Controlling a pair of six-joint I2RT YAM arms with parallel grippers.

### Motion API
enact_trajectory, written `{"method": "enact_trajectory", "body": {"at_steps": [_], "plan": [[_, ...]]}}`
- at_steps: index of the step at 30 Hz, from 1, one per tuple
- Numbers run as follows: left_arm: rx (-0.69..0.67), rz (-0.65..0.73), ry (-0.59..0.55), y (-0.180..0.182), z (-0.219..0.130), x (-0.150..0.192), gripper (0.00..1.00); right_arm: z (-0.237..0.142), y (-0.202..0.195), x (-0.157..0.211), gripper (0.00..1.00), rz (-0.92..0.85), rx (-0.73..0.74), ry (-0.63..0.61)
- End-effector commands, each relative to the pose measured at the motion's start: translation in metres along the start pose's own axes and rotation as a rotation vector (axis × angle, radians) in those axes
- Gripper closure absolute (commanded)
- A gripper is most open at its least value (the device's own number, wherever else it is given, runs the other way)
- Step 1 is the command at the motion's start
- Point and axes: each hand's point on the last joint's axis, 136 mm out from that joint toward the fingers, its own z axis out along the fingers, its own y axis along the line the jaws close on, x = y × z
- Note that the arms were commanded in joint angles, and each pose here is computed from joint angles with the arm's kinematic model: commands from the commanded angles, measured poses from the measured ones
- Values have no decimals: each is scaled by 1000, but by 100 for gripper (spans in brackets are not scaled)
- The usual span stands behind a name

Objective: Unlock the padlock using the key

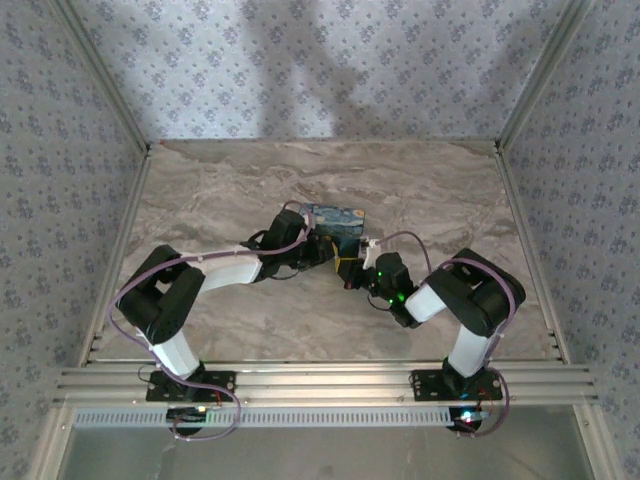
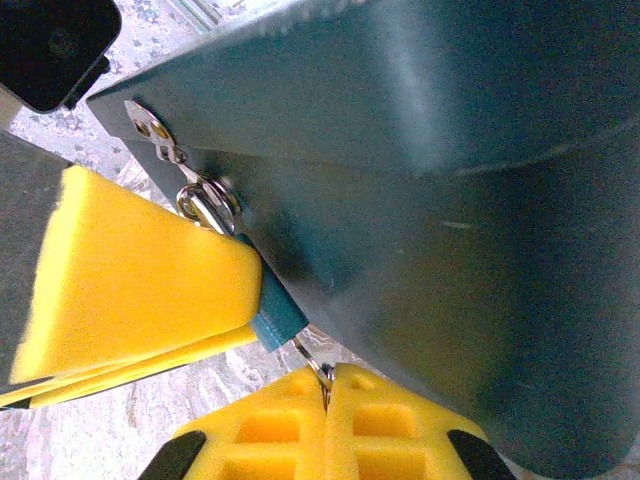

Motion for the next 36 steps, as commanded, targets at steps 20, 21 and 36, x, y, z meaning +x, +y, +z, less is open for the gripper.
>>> {"method": "enact_trajectory", "body": {"at_steps": [20, 21, 36], "plan": [[-11, -6, 41, 18, -1, 18, 56, -1, -19, 36, 100, 128, 89, -16], [-10, 2, 27, 18, -6, 17, 52, 0, -18, 38, 100, 130, 89, -10], [100, -63, -67, 17, -18, 8, 40, 4, 8, 38, 100, 225, 42, 18]]}}
